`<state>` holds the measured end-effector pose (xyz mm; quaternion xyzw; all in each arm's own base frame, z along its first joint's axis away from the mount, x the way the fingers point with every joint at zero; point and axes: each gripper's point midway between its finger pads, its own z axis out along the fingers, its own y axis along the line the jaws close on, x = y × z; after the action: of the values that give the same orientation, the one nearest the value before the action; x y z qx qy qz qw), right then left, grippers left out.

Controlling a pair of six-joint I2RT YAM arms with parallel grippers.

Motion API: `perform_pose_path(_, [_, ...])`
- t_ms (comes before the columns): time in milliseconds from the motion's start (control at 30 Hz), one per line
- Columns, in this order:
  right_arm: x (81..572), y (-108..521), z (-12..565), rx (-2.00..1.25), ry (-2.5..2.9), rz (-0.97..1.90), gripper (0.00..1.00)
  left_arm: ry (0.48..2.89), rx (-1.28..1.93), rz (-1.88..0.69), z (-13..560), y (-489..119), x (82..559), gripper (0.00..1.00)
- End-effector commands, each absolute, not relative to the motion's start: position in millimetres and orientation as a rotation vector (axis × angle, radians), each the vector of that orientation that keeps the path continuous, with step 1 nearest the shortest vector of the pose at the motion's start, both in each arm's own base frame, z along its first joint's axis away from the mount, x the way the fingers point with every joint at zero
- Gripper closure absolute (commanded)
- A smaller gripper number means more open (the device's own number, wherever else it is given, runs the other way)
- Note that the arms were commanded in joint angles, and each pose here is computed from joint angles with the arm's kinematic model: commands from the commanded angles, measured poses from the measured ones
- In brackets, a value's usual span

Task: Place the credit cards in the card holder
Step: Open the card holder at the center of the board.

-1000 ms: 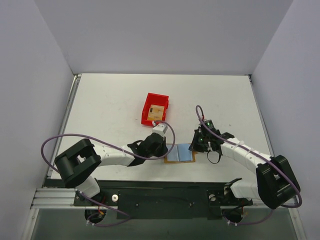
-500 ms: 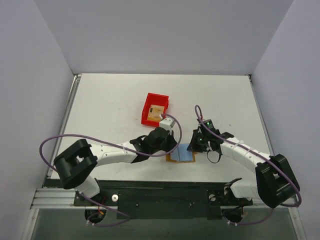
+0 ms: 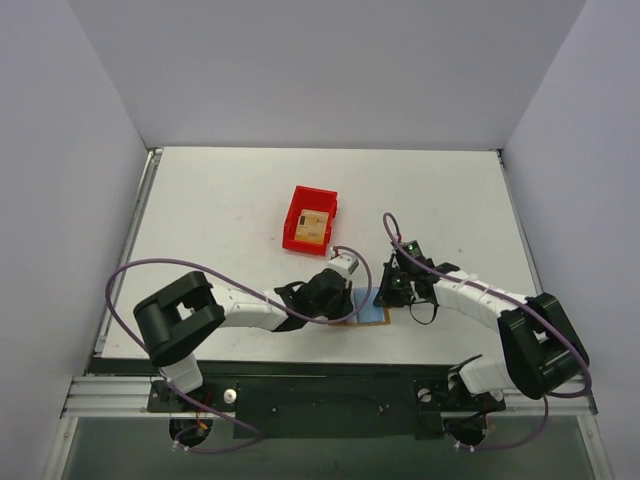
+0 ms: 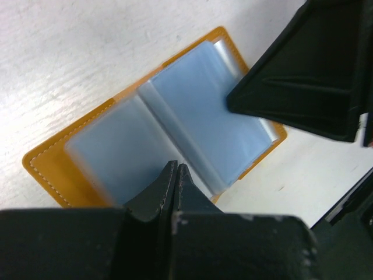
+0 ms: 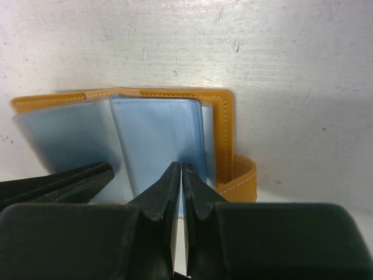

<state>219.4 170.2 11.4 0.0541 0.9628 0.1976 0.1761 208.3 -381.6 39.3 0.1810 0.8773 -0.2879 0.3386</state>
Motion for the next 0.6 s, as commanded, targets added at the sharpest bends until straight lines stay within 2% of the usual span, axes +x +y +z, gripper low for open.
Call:
perform_pose_path(0, [221,161,9,0.150,2.735,0.470,0.98,2.260,0.420,-0.748,46,-374,210,1.00])
perform_pose_path(567, [214,149,-6,0.132,2.781,0.347,0.98,2.268,0.343,-0.629,43,-341,218,1.00])
